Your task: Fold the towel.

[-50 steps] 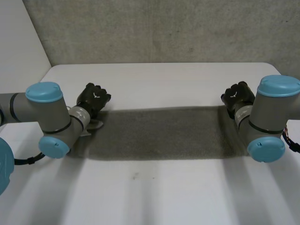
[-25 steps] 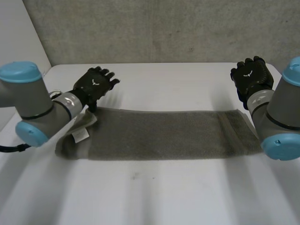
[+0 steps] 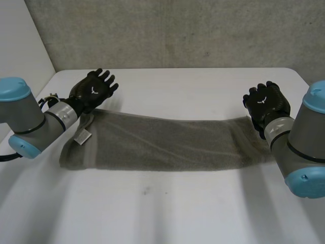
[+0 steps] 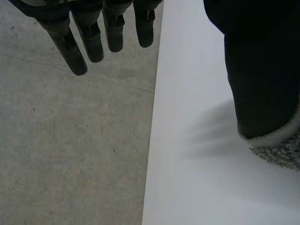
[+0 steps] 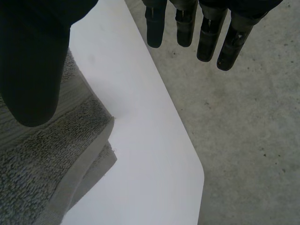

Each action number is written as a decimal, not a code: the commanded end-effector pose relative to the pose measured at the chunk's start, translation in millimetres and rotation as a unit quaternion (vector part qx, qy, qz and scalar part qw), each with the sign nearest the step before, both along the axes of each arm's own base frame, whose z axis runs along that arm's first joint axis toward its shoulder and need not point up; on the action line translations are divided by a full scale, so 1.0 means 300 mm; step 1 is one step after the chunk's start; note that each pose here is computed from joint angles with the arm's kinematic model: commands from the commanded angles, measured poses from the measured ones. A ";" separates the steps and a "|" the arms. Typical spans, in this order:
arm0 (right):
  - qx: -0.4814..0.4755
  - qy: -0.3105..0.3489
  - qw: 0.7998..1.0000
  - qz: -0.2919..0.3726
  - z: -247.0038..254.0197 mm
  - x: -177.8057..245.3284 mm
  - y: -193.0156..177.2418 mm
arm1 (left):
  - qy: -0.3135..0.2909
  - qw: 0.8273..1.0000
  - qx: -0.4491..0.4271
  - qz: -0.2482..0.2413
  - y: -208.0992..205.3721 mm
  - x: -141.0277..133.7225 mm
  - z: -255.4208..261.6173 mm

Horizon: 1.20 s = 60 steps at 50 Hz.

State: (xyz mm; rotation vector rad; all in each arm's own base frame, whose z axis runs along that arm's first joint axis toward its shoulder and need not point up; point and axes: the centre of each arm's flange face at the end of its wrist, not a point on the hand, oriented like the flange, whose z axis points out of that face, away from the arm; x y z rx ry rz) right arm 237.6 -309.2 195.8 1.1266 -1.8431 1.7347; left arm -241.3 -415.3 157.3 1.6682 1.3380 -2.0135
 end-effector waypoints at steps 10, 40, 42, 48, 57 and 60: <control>0.008 0.001 1.000 -0.002 -0.010 -0.012 0.015 | 0.068 0.987 0.147 0.004 0.074 -0.003 -0.005; 0.027 0.002 1.000 0.004 -0.044 -0.020 0.032 | 0.087 0.976 0.198 0.034 0.067 0.011 -0.017; 0.027 0.003 1.000 0.005 -0.044 -0.018 0.033 | 0.063 0.983 0.167 0.043 0.050 0.020 -0.017; 0.028 0.004 1.000 0.009 -0.047 -0.009 0.041 | -0.004 0.994 0.055 0.090 -0.010 0.044 -0.018; 0.031 0.005 0.999 0.009 -0.053 -0.012 0.043 | 0.060 0.986 0.124 0.089 0.051 0.031 0.012; 0.034 0.006 0.999 0.009 -0.062 -0.014 0.044 | 0.115 0.976 0.166 0.083 0.085 0.027 0.060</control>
